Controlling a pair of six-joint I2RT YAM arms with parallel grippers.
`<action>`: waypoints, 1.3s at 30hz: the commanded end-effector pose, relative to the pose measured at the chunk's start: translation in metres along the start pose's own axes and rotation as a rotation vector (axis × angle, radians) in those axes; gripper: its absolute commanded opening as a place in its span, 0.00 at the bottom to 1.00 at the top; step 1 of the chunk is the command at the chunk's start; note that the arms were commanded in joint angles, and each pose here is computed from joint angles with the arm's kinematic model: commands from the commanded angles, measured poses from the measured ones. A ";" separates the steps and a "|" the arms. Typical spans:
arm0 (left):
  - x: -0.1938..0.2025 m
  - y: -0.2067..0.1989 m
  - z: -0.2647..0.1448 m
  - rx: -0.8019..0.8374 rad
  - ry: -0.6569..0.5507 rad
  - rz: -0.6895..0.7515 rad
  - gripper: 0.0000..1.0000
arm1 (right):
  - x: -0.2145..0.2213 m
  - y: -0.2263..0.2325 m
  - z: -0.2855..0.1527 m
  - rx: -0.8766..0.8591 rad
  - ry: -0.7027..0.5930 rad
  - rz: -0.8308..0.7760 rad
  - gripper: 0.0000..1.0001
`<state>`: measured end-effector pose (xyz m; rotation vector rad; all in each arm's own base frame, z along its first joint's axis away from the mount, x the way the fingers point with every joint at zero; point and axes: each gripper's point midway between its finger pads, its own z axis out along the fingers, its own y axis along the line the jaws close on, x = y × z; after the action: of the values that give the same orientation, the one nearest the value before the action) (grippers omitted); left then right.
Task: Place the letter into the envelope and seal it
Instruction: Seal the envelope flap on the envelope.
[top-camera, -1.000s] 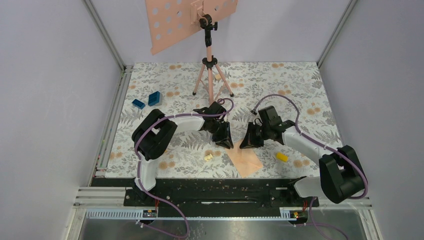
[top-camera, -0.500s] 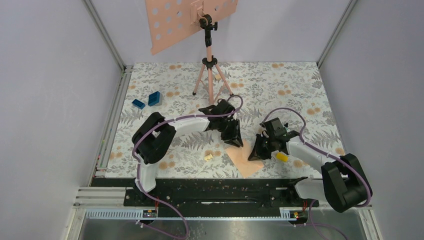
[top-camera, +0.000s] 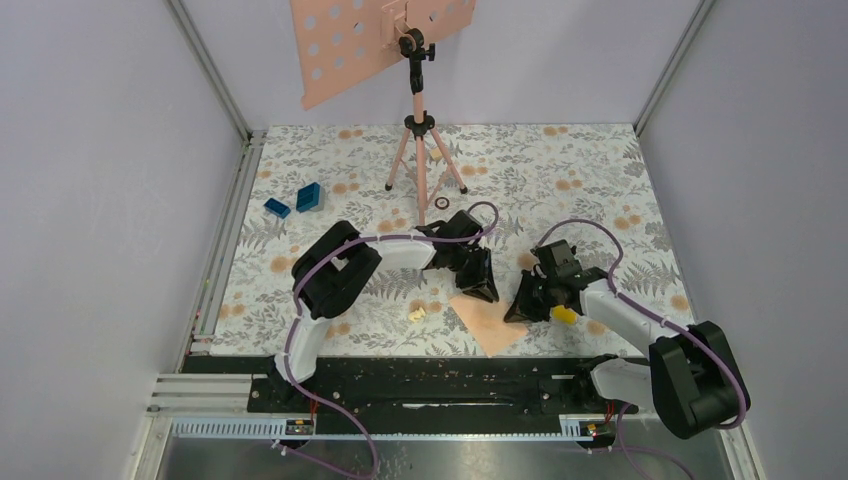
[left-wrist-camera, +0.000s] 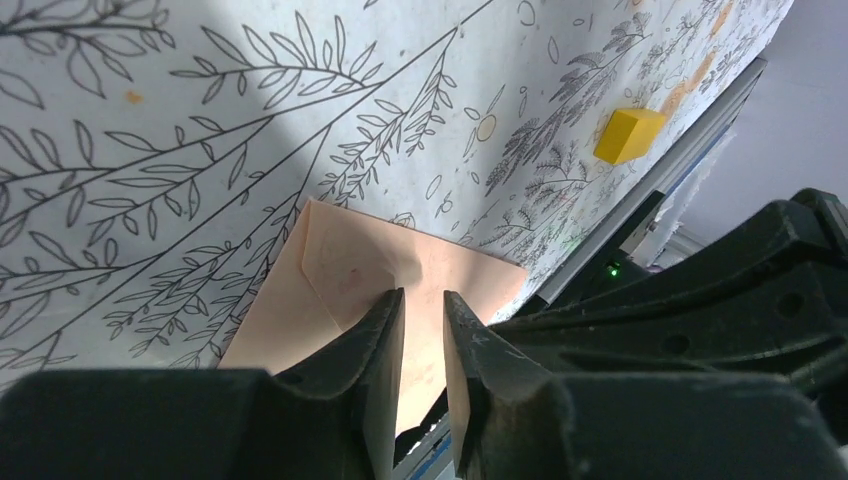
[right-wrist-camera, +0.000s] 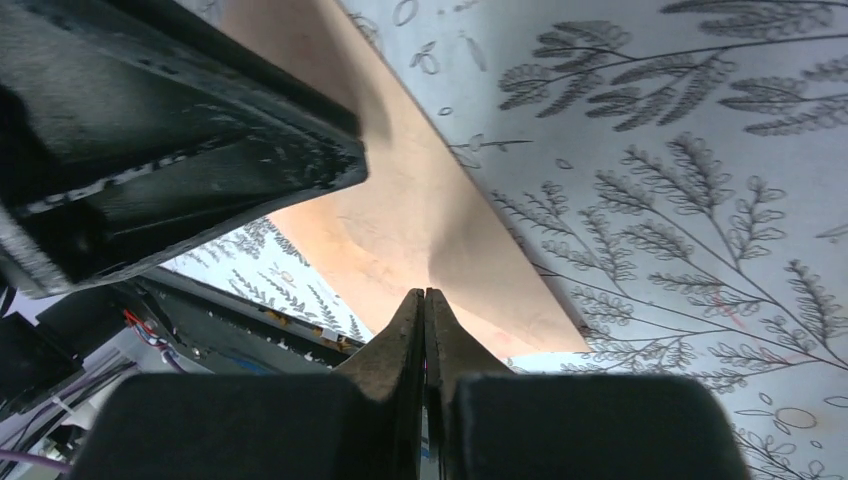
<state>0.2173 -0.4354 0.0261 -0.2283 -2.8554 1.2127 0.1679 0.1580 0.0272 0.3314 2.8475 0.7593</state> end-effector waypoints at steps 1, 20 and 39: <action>0.006 0.010 -0.004 -0.038 0.014 0.010 0.23 | 0.003 -0.023 0.000 0.077 -0.010 0.030 0.00; 0.022 0.007 -0.020 -0.015 0.030 0.003 0.22 | -0.015 0.032 -0.009 -0.110 -0.044 0.019 0.00; 0.016 0.017 -0.024 -0.026 0.003 -0.029 0.22 | 0.017 0.011 0.040 -0.042 0.068 0.056 0.00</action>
<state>0.2029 -0.4131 0.0247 -0.2019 -2.8378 1.1789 0.1732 0.2051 0.0078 0.3957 2.8576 0.9789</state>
